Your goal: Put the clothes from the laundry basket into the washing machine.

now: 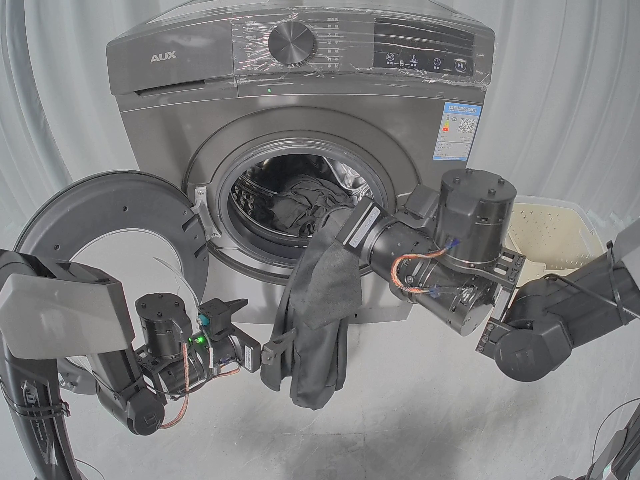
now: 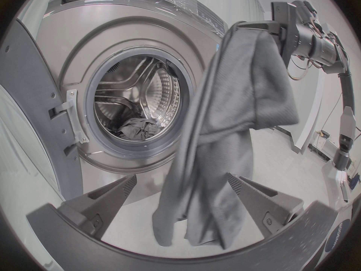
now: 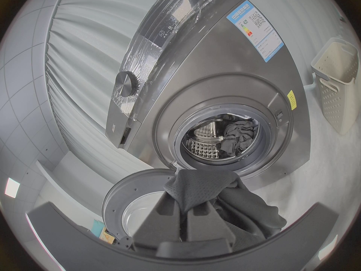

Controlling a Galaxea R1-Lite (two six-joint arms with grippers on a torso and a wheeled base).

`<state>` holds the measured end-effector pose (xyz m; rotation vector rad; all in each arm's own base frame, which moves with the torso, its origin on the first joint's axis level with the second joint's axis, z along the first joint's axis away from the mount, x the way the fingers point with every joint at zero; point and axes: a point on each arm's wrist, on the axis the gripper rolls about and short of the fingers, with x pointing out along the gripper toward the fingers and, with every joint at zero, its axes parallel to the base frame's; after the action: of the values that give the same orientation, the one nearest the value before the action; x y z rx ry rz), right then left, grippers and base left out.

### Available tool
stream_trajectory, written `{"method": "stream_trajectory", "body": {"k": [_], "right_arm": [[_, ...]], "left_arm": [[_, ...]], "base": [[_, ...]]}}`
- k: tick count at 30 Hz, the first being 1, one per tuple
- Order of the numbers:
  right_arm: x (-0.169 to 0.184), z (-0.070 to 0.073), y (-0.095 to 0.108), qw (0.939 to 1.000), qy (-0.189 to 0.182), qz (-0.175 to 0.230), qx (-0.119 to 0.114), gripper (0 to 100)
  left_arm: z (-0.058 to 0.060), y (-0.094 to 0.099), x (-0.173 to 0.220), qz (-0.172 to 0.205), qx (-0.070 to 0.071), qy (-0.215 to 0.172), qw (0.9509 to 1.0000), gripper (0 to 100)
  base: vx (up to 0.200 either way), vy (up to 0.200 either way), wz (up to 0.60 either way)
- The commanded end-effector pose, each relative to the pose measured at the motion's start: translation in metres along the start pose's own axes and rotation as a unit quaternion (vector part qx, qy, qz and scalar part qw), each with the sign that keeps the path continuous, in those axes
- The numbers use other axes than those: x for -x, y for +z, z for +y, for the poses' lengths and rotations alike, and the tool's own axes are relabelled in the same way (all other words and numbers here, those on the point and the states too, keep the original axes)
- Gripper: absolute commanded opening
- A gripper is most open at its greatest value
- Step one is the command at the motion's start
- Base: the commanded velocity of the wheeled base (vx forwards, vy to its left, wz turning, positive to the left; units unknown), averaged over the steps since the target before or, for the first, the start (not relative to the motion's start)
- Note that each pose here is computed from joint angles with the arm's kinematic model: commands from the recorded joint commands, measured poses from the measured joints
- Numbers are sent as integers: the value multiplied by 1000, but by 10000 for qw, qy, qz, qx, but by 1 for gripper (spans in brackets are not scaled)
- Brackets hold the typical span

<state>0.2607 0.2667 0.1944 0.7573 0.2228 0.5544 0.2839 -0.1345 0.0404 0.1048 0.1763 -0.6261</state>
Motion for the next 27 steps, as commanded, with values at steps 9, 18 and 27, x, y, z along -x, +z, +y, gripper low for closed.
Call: {"method": "stream_trajectory", "body": {"k": [9, 18, 27], "right_arm": [[-13, -6, -17, 9999, -51, 85, 38, 0], [-15, -2, -17, 10000, 18, 38, 26, 0], [-14, 0, -17, 10000, 50, 38, 20, 0]], "left_arm": [[-16, -14, 12, 361, -103, -561, 9977, 100], [-24, -33, -4, 547, -77, -888, 9945, 100], [-19, -53, -36, 531, 5, -860, 9949, 100]], "base": [[0, 0, 0], [0, 0, 0], [0, 0, 0]]}}
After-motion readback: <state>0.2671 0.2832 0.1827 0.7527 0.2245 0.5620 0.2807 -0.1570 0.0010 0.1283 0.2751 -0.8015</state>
